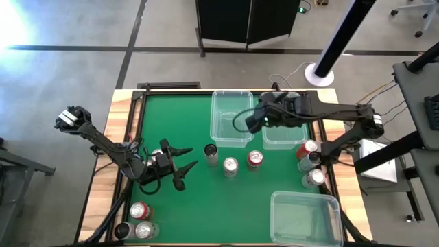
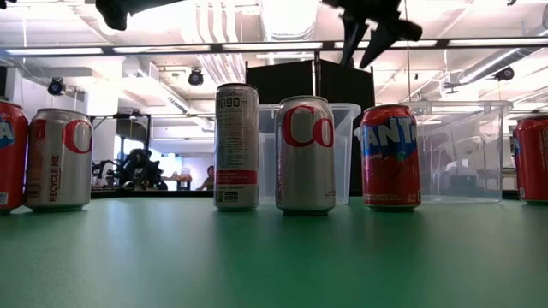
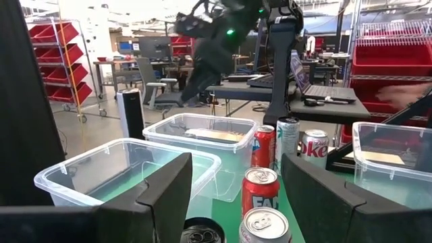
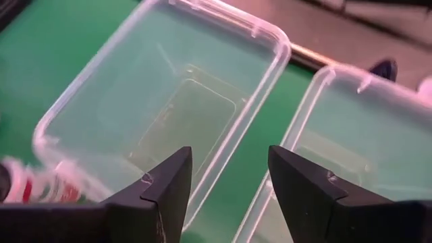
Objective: Sort soda cans
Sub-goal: Move the bottom transparent bin to the left side of the top left transparent bin
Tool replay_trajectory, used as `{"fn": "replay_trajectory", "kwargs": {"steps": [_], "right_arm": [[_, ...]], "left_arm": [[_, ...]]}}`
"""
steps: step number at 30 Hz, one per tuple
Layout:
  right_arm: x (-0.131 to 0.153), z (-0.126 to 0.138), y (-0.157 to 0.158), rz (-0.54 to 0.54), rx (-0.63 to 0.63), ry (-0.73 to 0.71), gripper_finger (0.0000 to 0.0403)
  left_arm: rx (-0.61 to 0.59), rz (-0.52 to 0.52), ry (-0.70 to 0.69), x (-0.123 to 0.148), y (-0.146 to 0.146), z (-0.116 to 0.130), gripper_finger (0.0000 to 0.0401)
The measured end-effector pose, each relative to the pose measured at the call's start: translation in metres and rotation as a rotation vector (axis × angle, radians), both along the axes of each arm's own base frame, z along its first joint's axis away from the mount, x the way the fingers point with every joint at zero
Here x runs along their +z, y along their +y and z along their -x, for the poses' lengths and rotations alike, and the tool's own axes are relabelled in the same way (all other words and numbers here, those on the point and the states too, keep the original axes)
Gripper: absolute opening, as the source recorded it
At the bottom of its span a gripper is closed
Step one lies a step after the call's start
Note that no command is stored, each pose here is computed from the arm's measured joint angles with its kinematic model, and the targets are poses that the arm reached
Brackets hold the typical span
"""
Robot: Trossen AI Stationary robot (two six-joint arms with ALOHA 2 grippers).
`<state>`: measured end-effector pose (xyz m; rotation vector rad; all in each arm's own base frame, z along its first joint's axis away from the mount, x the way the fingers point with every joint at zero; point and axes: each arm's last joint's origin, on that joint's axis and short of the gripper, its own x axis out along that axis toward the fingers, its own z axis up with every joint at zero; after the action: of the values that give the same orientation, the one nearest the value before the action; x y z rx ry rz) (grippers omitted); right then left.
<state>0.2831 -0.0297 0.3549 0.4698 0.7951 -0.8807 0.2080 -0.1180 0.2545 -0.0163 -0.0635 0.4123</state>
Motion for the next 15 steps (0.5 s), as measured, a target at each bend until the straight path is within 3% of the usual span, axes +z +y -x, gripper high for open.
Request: {"fn": "replay_trajectory", "kwargs": {"steps": [7,15], "right_arm": [[0.003,0.001,0.037,0.206,0.150,0.061,0.0192],[-0.005,-0.006,0.050,0.248,0.267,0.135,0.0192]], "left_arm": [[-0.001,-0.012,0.018,-0.002,0.000,0.000,0.0212],[0.000,-0.015,0.020,-0.002,0.000,0.000,0.0212]]}}
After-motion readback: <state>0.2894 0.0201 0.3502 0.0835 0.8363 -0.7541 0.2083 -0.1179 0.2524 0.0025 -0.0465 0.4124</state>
